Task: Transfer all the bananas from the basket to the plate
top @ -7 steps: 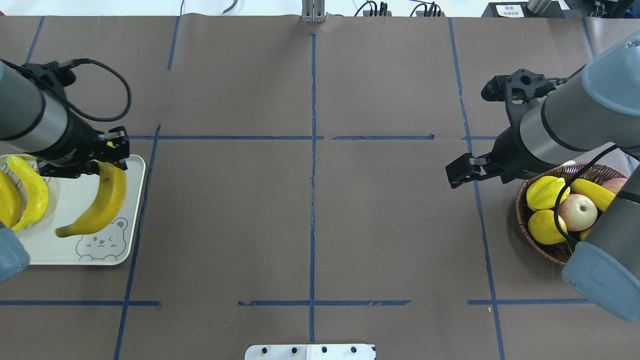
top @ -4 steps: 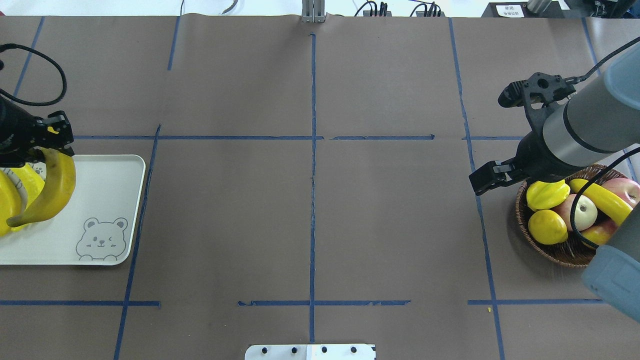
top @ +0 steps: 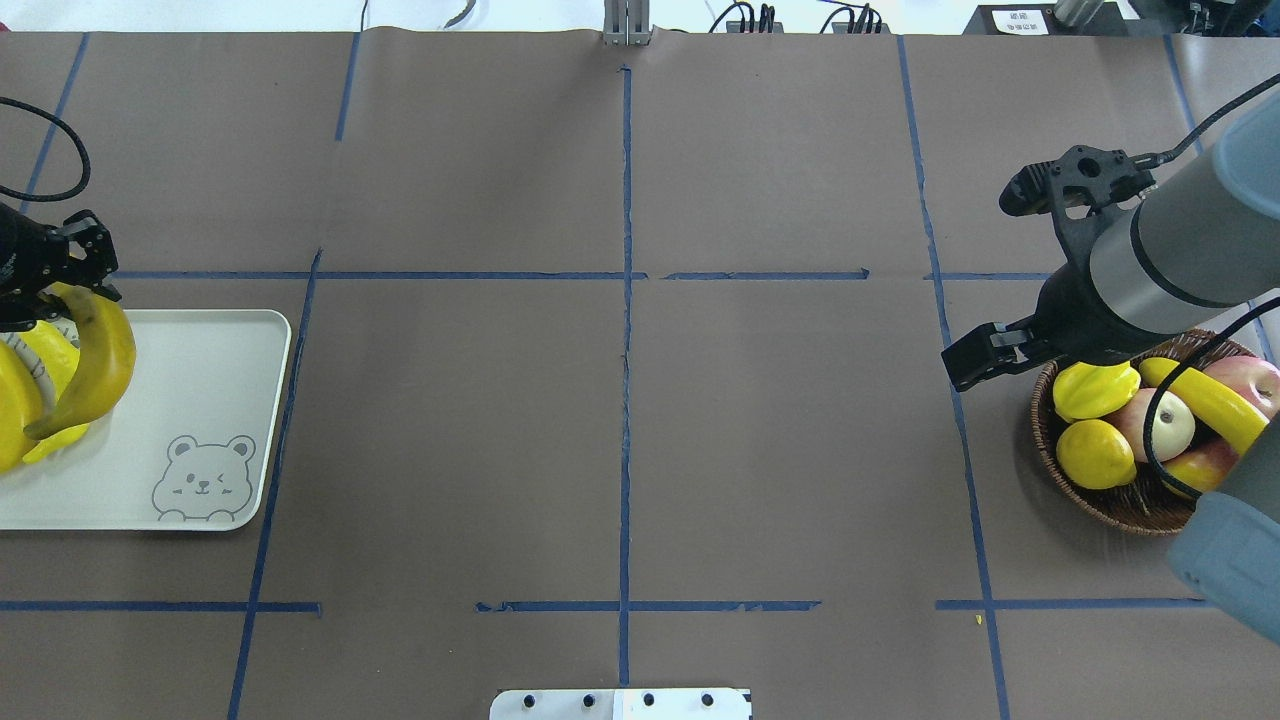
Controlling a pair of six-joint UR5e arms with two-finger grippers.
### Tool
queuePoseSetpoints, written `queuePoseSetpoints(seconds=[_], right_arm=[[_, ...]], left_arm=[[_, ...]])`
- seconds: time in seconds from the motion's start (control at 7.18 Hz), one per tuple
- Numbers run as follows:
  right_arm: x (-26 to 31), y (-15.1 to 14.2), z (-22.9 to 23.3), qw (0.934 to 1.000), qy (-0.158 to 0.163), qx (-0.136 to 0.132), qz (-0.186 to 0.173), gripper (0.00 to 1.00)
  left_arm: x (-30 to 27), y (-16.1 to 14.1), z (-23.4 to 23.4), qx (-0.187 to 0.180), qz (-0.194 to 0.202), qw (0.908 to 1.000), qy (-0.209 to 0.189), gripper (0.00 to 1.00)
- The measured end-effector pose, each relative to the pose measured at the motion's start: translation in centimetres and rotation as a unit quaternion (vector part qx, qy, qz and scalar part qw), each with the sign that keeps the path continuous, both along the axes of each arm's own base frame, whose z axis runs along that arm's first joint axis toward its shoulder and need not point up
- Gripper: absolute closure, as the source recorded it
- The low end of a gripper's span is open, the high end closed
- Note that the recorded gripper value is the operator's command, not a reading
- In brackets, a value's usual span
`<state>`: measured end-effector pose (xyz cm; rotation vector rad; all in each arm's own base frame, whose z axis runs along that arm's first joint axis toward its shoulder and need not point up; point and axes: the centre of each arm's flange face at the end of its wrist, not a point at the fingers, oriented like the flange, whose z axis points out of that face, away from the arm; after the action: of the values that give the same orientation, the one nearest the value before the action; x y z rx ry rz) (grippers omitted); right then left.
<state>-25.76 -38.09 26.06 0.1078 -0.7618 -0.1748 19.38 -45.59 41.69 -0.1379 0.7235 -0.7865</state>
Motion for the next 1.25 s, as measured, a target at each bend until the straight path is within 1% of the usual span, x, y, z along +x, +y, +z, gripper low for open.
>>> queuePoseSetpoints(seconds=[0.28, 0.42, 0.56, 0.7, 0.84, 0.98, 1.11, 1.25], right_arm=[[0.0, 0.0, -0.1, 1.0, 0.0, 0.001, 0.001, 0.0], [0.1, 0.0, -0.1, 1.0, 0.0, 0.001, 0.001, 0.0], [0.1, 0.0, -0.1, 1.0, 0.0, 0.001, 0.002, 0.0], [0.1, 0.0, -0.2, 1.0, -0.001, 0.001, 0.002, 0.0], [0.1, 0.0, -0.2, 1.0, -0.001, 0.001, 0.002, 0.0], [0.1, 0.0, -0.2, 1.0, -0.001, 0.001, 0.002, 0.0], [0.1, 0.0, -0.3, 1.0, -0.001, 0.002, 0.002, 0.0], [0.1, 0.0, -0.3, 1.0, -0.001, 0.002, 0.002, 0.0]], left_arm=[[0.4, -0.3, 6.7, 0.002, 0.001, 0.9998, 0.019, 0.97], [0.7, -0.7, 10.0, -0.005, -0.007, 0.9996, 0.025, 0.95], [1.1, -1.0, 12.6, -0.011, -0.018, 0.9993, 0.031, 0.91], [1.3, -1.3, 14.7, -0.012, -0.025, 0.999, 0.035, 0.85], [1.5, -1.6, 16.5, -0.011, -0.028, 0.9989, 0.037, 0.6], [1.7, -1.8, 17.9, -0.009, -0.028, 0.9988, 0.038, 0.16], [1.9, -2.1, 18.9, -0.004, -0.027, 0.9988, 0.04, 0.0], [2.0, -2.3, 19.1, 0.002, -0.025, 0.9988, 0.043, 0.0]])
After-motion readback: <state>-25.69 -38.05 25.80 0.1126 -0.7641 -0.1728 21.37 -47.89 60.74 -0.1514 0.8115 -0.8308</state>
